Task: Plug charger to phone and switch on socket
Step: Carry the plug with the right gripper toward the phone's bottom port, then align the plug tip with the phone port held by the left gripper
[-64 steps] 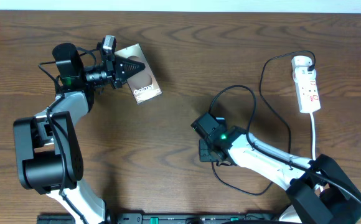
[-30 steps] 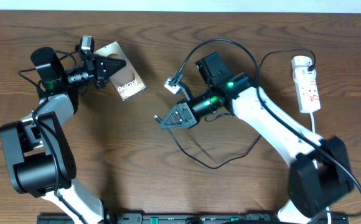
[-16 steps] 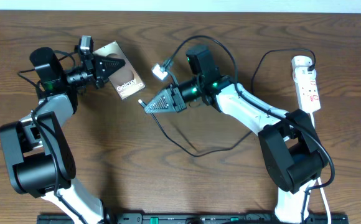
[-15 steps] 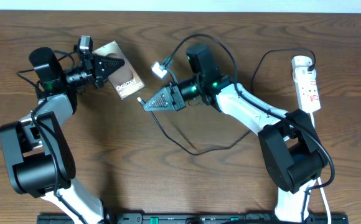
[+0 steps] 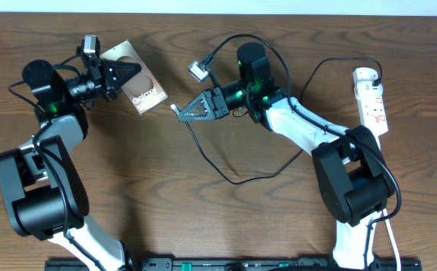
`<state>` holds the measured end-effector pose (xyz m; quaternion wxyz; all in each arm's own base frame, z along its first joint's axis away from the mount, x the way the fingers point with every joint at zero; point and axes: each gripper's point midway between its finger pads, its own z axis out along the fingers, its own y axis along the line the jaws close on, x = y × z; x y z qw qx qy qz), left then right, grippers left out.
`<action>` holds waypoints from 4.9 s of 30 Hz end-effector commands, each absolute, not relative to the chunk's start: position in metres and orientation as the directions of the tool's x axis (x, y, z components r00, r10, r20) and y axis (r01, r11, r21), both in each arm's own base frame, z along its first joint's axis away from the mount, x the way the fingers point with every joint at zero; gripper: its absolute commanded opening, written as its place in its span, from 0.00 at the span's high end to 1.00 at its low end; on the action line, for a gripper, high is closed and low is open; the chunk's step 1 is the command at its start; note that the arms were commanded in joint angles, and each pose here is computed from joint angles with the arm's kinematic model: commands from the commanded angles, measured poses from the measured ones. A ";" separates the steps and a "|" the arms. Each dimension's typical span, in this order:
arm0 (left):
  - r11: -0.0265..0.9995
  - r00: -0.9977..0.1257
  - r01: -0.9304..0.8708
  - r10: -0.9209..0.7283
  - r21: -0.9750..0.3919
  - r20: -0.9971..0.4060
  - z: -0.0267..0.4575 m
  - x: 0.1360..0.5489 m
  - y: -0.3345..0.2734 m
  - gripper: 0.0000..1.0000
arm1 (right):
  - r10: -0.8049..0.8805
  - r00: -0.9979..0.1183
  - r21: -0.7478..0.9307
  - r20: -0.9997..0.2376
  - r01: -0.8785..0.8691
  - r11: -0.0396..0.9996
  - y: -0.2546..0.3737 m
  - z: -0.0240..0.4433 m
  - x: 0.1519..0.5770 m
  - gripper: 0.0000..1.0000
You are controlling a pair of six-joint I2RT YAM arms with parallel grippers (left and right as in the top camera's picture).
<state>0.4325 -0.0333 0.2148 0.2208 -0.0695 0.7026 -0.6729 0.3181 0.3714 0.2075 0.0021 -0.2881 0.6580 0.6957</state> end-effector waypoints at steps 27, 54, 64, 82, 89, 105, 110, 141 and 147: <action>0.086 -0.849 0.185 -0.489 -0.979 -0.203 0.229 0.449 -0.024 0.93 | -0.423 -0.841 0.941 -0.338 -0.310 -0.135 0.377 0.185 0.317 0.99; 0.055 -0.845 0.230 -0.484 -0.972 -0.228 0.248 0.453 -0.052 0.92 | -0.367 -0.848 0.924 -0.382 -0.354 -0.145 0.378 0.204 0.331 0.99; 0.072 -0.840 0.290 -0.459 -0.954 -0.290 0.254 0.448 -0.055 0.93 | -0.365 -0.845 0.920 -0.391 -0.362 -0.150 0.378 0.204 0.331 0.99; 0.096 -0.808 0.319 -0.493 -0.943 -0.323 0.244 0.456 -0.050 0.93 | -0.358 -0.846 0.919 -0.395 -0.366 -0.148 0.378 0.205 0.332 0.99; 0.096 -0.811 0.279 -0.510 -0.955 -0.288 0.215 0.467 -0.047 0.93 | -0.355 -0.845 0.917 -0.399 -0.370 -0.149 0.377 0.205 0.333 0.99; 0.040 -0.793 0.317 -0.537 -0.948 -0.288 0.240 0.461 -0.039 0.93 | -0.326 -0.853 0.914 -0.407 -0.383 -0.138 0.372 0.202 0.343 0.99; 0.031 -0.806 0.299 -0.526 -0.954 -0.270 0.239 0.459 -0.040 0.93 | -0.330 -0.853 0.914 -0.405 -0.380 -0.139 0.372 0.202 0.342 0.99; 0.013 -0.839 0.301 -0.471 -0.954 -0.271 0.242 0.451 -0.059 0.93 | -0.323 -0.851 0.910 -0.415 -0.391 -0.139 0.373 0.202 0.343 0.99; 0.005 -0.846 0.291 -0.466 -0.957 -0.260 0.242 0.450 -0.062 0.93 | -0.319 -0.849 0.907 -0.421 -0.397 -0.140 0.374 0.202 0.343 0.99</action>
